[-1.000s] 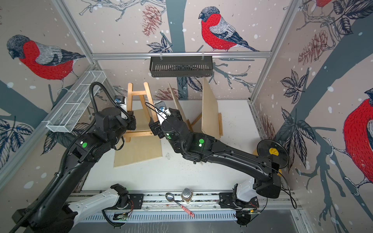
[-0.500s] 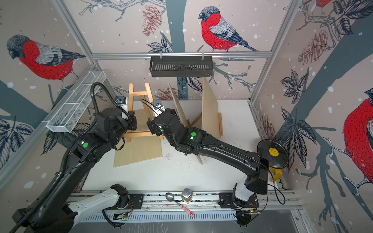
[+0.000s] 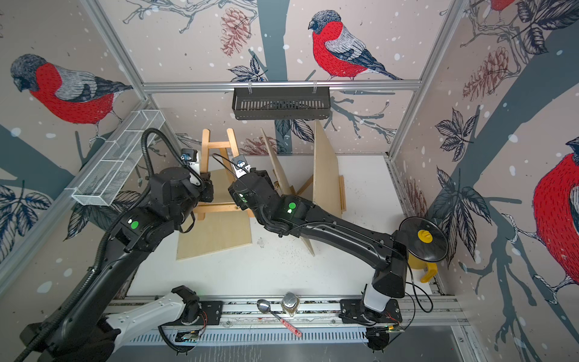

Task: Disassemble the easel
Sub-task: Place the easel at the center of the board.

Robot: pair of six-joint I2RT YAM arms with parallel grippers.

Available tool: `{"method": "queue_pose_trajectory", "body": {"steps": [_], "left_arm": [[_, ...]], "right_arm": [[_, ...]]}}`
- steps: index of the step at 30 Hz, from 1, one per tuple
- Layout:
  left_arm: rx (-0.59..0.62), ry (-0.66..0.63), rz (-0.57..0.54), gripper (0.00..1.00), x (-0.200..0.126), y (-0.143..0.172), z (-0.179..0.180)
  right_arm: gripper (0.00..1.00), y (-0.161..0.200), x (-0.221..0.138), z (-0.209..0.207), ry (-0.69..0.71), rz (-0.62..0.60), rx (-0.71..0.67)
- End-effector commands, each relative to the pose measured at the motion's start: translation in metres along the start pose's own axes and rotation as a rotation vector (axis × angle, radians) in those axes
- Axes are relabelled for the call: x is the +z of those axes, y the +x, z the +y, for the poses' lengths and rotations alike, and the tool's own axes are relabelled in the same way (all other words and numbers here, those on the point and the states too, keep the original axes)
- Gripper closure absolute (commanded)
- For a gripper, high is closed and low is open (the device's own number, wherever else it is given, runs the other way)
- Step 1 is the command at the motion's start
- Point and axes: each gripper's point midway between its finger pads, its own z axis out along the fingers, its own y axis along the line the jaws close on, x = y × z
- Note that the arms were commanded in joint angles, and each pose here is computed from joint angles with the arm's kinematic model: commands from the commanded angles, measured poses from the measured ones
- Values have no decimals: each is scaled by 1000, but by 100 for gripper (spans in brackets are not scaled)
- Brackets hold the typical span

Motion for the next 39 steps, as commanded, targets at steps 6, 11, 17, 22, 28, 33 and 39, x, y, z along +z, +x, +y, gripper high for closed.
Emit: {"method": "queue_pose_trajectory", "body": {"steps": [6,11,17,22,28,33,39], "left_arm": [[-40,-2,-71,86,-1,-17,0],[-44,8,-77,85,-1,-18,-2],[-44,22,-78,84,0,-19,-5],[-46,28,-81,84,-1,-19,-5],[-43,21,-81,84,0,-20,-4],[-48,27,-90,84,-4,-22,-4],[-45,28,-103,84,-7,-26,-3]], "right_arm": [[53,-16,-7,-7,28,-67,16],[65,-21,-11,-8,10,-94,18],[71,-27,-13,-6,-22,-107,17],[69,-26,-12,0,-72,-100,16],[30,-22,-9,0,-61,-85,24],[27,-17,1,-4,-19,-62,25],[27,-11,16,-1,1,-20,17]]}}
